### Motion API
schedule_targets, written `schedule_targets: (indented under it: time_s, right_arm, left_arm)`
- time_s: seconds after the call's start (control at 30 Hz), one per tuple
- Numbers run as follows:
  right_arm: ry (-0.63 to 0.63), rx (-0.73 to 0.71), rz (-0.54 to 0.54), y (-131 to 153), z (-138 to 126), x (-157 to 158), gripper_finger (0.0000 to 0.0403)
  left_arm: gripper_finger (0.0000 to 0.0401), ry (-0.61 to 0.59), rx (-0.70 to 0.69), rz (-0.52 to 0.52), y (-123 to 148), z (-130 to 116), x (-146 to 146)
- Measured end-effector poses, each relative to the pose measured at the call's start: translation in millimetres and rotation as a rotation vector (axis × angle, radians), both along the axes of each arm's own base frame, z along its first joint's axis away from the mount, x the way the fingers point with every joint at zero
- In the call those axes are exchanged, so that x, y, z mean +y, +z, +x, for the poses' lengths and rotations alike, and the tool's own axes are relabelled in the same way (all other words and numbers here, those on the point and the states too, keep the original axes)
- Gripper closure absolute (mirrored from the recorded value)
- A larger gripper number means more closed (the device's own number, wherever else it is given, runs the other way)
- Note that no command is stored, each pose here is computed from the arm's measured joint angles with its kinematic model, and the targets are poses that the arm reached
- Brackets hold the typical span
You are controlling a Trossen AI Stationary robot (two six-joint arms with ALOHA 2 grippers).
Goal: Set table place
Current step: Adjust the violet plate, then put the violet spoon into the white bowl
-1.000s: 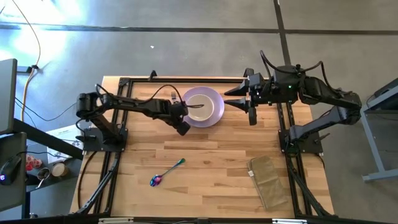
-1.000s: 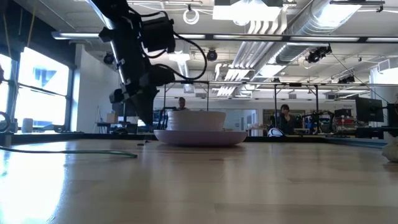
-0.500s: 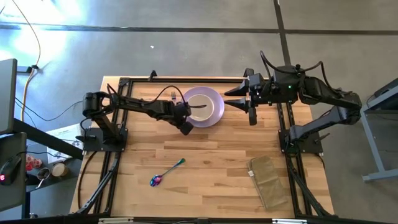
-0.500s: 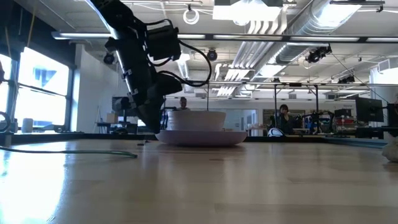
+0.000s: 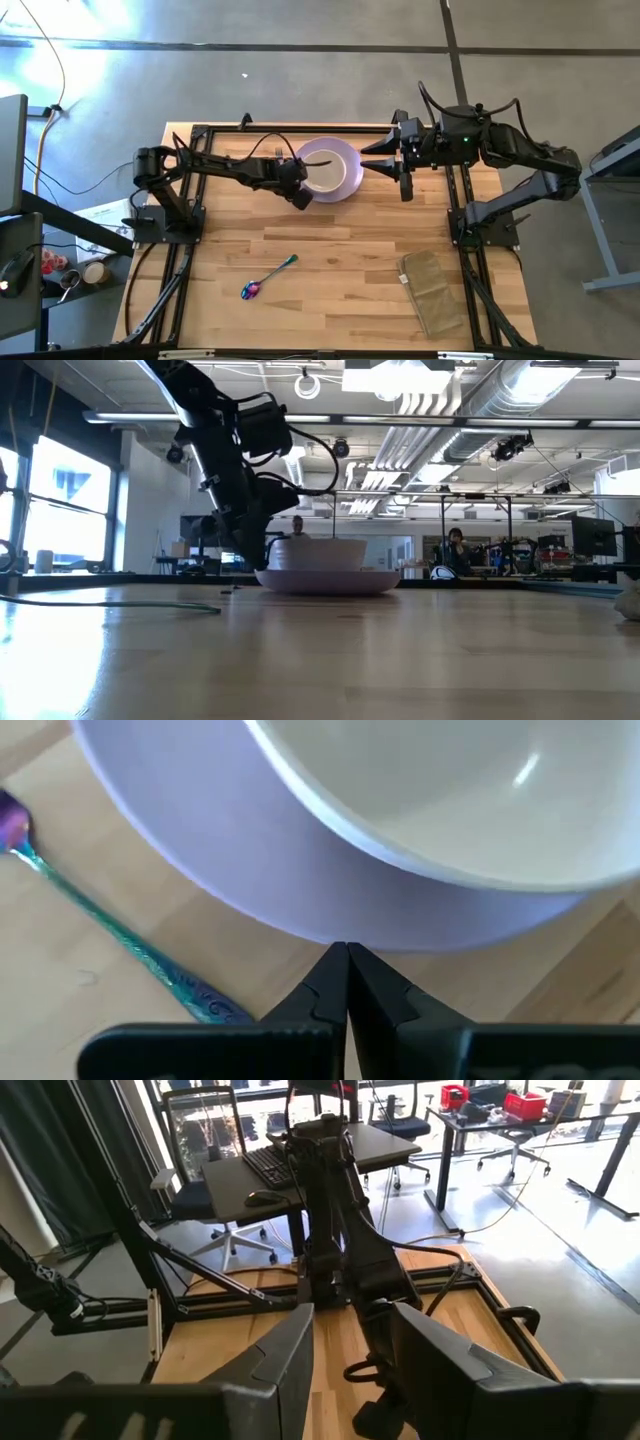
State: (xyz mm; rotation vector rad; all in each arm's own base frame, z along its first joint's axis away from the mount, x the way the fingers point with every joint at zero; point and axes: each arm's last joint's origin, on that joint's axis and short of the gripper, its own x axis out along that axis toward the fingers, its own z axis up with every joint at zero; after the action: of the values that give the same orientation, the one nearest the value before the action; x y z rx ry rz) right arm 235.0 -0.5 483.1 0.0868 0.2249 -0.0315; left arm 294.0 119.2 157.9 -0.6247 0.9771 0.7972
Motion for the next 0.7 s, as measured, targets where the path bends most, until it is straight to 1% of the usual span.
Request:
schedule_targets:
  time_s: [0.13,0.23,0.33,0.47,0.6,0.7]
  right_arm:
    - [0.003,0.0,0.001,0.0,0.0,0.1,0.0274]
    - [0.003,0.002,0.0,-0.2,-0.1,0.1,0.0274]
    - [0.007,0.022,-0.015,-2.0,-0.6,0.1,0.0274]
    - [0.01,0.054,-0.038,-4.9,-1.4,-0.6,0.0274]
    - [-0.021,0.116,-0.051,-11.8,0.9,-2.5,0.0274]
    - [-0.031,0.216,-0.056,-25.0,10.0,-2.8,0.0274]
  left_arm:
    - [0.0401,-0.02,-0.008,-0.063,2.5,-3.7,0.3]
    - [0.0401,-0.045,-0.051,-0.091,19.2,-7.5,-8.9]
    - [0.0401,-0.04,-0.046,-0.092,39.4,-16.9,-28.7]
    - [0.0401,-0.018,-0.028,-0.096,64.3,-34.5,-62.2]
    - [0.0401,0.011,-0.031,-0.107,77.5,-46.5,-97.8]
    - [0.0401,0.05,-0.026,-0.105,80.2,-53.0,-121.8]
